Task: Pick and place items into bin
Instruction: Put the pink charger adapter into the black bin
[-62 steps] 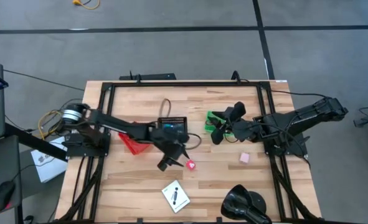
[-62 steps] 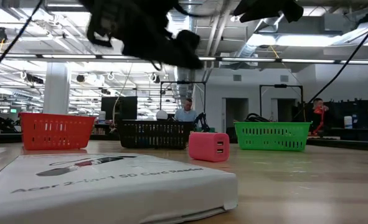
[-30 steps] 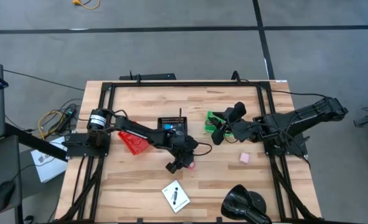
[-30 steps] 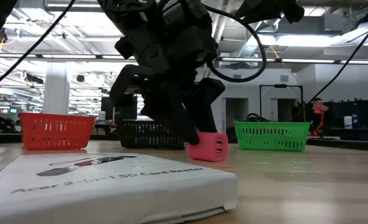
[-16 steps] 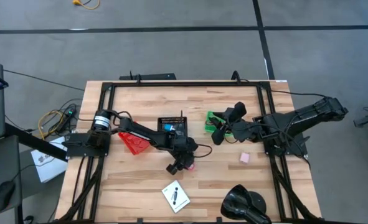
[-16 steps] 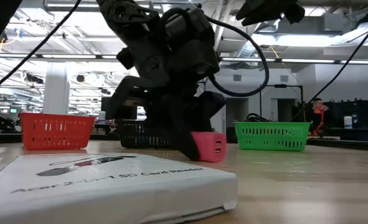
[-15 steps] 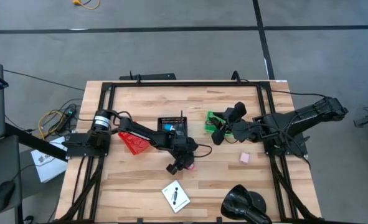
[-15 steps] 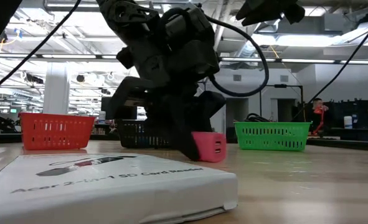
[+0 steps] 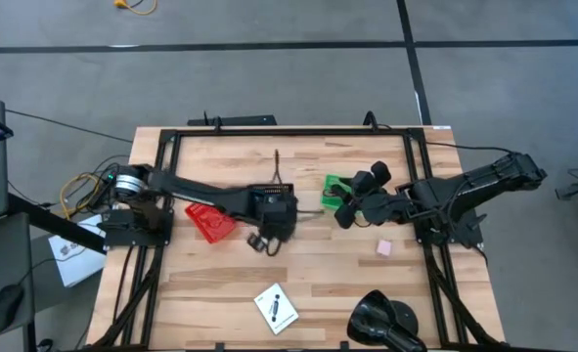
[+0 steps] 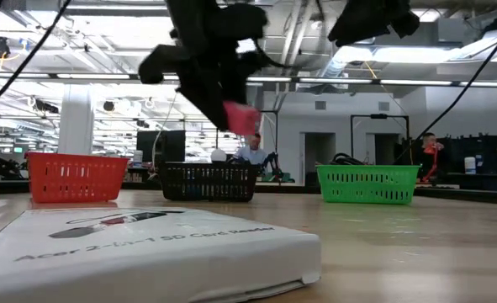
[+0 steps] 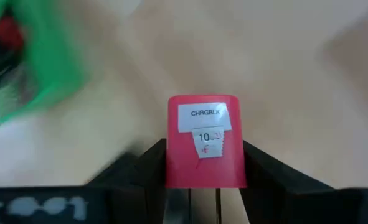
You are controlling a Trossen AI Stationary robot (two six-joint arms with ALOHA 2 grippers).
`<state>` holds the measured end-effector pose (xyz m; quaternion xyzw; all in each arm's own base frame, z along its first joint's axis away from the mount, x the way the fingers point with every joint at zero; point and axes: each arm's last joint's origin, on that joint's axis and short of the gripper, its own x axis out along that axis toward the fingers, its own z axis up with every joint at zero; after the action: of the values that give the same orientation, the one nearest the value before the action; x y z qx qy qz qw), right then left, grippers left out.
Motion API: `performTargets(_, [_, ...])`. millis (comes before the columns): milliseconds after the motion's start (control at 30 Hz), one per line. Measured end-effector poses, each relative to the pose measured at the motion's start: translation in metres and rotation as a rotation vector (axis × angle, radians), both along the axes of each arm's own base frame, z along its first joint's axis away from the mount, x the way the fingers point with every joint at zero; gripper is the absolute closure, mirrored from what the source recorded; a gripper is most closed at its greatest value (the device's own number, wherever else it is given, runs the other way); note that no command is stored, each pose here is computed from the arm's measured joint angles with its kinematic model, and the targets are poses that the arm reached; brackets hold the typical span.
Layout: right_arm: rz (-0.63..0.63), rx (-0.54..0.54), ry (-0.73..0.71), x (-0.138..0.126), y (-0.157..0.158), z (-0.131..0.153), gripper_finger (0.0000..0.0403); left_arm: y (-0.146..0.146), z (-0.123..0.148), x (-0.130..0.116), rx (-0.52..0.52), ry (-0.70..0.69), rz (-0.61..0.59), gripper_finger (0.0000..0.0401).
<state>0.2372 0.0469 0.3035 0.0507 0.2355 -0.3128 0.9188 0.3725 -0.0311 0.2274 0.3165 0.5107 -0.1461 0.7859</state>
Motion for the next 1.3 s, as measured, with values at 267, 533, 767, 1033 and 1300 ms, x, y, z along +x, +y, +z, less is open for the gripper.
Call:
performTargets(267, [-0.017,0.032,0.055,-0.005,-0.002,-0.006,0.028,0.062,0.045,-0.037,-0.023,-0.058,0.117,0.0262])
performTargets(533, [-0.015,0.032,0.056,-0.005,-0.001,-0.006,0.028,0.126,0.014,-0.036,-0.263,-0.122,0.082,0.0255])
performTargets(767, [-0.015,0.032,0.056,-0.005,-0.001,-0.006,0.028,0.147,-0.039,-0.022,-0.372,-0.013,0.134,0.0253])
performTargets(1033, [-0.015,0.031,0.057,-0.005,-0.001,-0.006,0.028,0.141,-0.068,-0.01,-0.348,0.072,0.18,0.0249])
performTargets(1300, [0.028,0.049,0.106,-0.005,-0.004,-0.008,0.0277,0.138,-0.067,-0.005,-0.262,0.046,0.191,0.0246])
